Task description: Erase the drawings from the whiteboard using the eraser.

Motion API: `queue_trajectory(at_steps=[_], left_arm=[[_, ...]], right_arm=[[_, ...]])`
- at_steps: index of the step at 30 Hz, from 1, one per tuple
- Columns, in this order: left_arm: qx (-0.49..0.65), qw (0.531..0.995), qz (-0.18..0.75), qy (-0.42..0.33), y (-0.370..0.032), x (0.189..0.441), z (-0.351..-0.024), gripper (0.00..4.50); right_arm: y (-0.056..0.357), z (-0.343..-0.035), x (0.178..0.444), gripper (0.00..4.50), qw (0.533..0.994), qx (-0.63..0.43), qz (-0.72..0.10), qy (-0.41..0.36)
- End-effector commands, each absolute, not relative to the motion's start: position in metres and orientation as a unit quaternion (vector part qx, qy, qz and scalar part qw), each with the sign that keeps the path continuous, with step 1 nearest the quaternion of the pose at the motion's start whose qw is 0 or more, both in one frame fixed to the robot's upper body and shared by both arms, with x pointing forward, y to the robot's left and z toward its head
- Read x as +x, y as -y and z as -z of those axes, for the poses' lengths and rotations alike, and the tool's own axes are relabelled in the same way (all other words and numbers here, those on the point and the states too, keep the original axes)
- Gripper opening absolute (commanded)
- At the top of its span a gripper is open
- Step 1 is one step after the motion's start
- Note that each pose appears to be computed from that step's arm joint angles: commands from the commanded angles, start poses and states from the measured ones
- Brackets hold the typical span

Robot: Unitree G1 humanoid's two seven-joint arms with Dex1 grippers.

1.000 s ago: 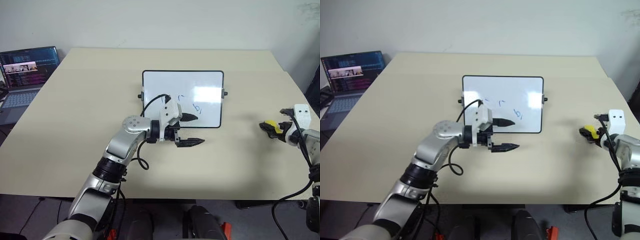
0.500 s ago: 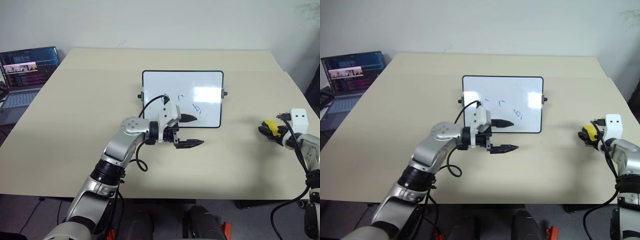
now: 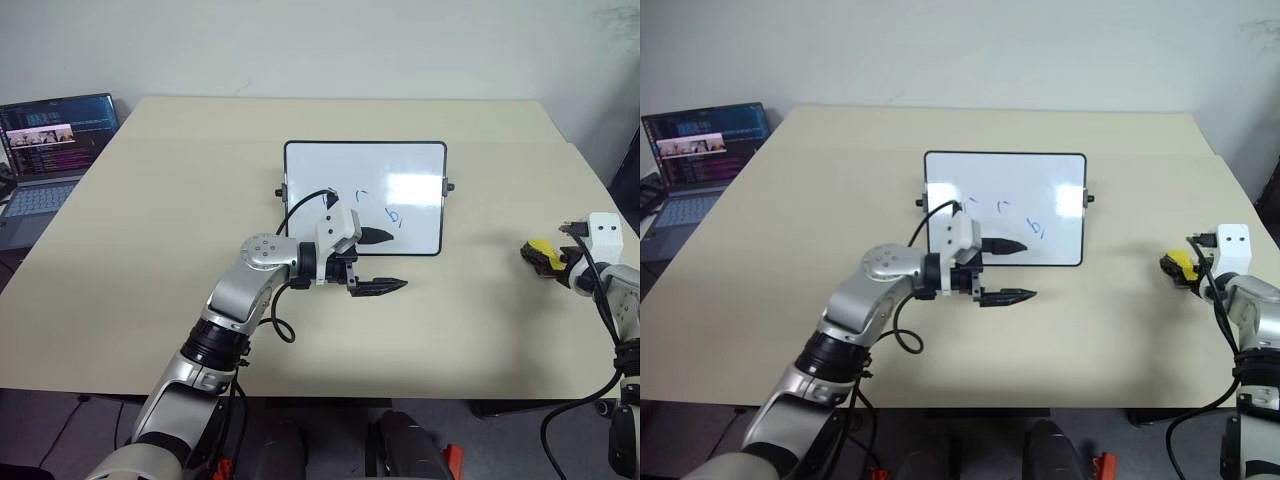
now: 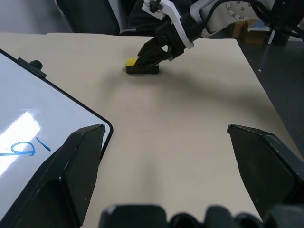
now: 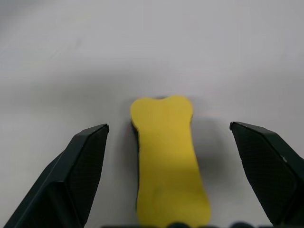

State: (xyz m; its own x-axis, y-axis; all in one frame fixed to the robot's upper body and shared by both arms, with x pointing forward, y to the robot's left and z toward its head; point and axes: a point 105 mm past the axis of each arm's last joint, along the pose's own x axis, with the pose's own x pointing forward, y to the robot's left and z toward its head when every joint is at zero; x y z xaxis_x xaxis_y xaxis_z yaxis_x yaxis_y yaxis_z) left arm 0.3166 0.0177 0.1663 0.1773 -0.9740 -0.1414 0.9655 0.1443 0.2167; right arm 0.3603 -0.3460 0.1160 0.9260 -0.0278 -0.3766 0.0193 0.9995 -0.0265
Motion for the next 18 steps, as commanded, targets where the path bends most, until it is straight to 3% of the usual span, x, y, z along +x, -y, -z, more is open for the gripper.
queue_trajectory(at_steps=[1,9,13,18], left_arm=[[0.133,0.756,0.64,0.044,-0.02,0.317,-0.181,4.5],[0.135,0.756,0.639,0.043,-0.019,0.317,-0.18,4.5],[0.132,0.754,0.642,0.043,-0.018,0.318,-0.18,4.5],[0.132,0.753,0.644,0.042,-0.015,0.319,-0.18,4.5]], right_arm=[[0.35,-0.135,0.363,4.31,0.985,-0.034,0.021,-0.167],[0.35,-0.136,0.36,4.31,0.982,-0.02,0.027,-0.187],[0.346,-0.157,0.361,4.31,0.978,0.018,0.014,-0.207],[0.341,-0.146,0.362,4.31,0.966,0.009,-0.011,-0.258]])
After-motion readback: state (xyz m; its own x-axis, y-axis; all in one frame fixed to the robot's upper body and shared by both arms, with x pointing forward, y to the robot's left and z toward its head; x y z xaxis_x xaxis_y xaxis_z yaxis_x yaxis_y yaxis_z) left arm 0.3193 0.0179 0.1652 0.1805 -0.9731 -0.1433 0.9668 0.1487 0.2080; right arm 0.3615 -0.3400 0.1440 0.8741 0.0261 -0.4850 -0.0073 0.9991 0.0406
